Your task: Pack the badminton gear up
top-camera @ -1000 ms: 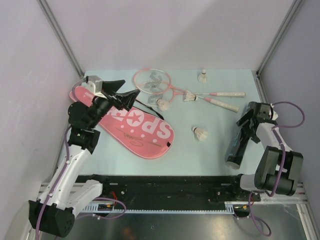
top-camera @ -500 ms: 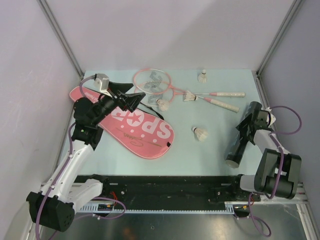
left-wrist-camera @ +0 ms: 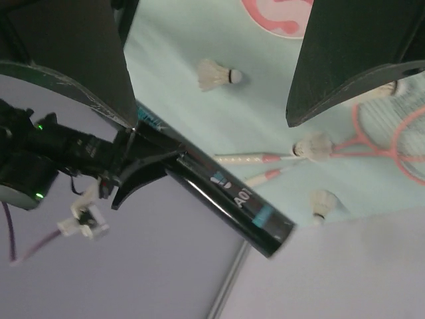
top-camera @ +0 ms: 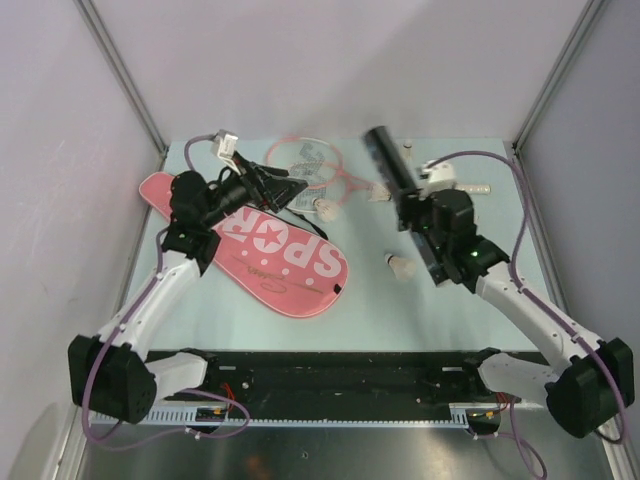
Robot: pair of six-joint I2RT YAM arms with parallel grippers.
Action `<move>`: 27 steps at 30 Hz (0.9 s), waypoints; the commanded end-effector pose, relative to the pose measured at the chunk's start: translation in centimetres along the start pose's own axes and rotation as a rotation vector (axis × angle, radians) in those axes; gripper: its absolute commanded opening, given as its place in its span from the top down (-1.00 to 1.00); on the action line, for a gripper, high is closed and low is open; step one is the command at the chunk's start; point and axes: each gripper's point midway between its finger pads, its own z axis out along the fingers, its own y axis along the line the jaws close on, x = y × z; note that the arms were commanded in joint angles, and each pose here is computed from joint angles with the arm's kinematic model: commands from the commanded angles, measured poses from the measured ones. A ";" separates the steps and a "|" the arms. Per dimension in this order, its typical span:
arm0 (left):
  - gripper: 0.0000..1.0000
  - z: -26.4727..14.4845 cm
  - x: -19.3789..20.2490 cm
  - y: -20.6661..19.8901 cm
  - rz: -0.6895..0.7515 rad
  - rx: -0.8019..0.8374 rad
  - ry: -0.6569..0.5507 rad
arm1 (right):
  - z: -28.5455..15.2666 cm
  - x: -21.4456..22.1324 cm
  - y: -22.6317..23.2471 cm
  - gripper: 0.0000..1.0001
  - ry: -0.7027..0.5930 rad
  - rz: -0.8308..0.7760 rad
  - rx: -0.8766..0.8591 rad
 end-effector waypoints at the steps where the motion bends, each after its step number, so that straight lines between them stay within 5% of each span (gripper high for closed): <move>1: -0.99 1.3 0.5 -1.5 -0.177 0.061 0.032 | -1.7 -6.2 9.1 0.49 -0.212 -0.183 -0.280; 8: -1.00 1.7 2.0 -0.3 -0.312 0.012 0.017 | -4.5 -7.3 18.7 0.54 -0.284 -0.295 -0.503; 12: -1.00 0.2 -0.7 -3.6 -0.042 0.122 -0.013 | -3.7 -5.6 19.4 0.59 -0.217 -0.414 -0.500; 17: -0.99 -1.7 -2.8 -2.5 0.381 -0.018 0.069 | -4.3 -1.0 18.7 0.62 -0.085 -0.681 -0.595; 22: -1.00 -1.8 3.9 -1.4 0.447 0.159 0.359 | -7.6 1.4 18.8 0.74 -0.040 -0.822 -0.792; 27: -1.00 -3.3 7.6 -3.7 0.469 0.412 0.415 | -11.7 1.9 18.6 0.78 -0.042 -0.843 -0.951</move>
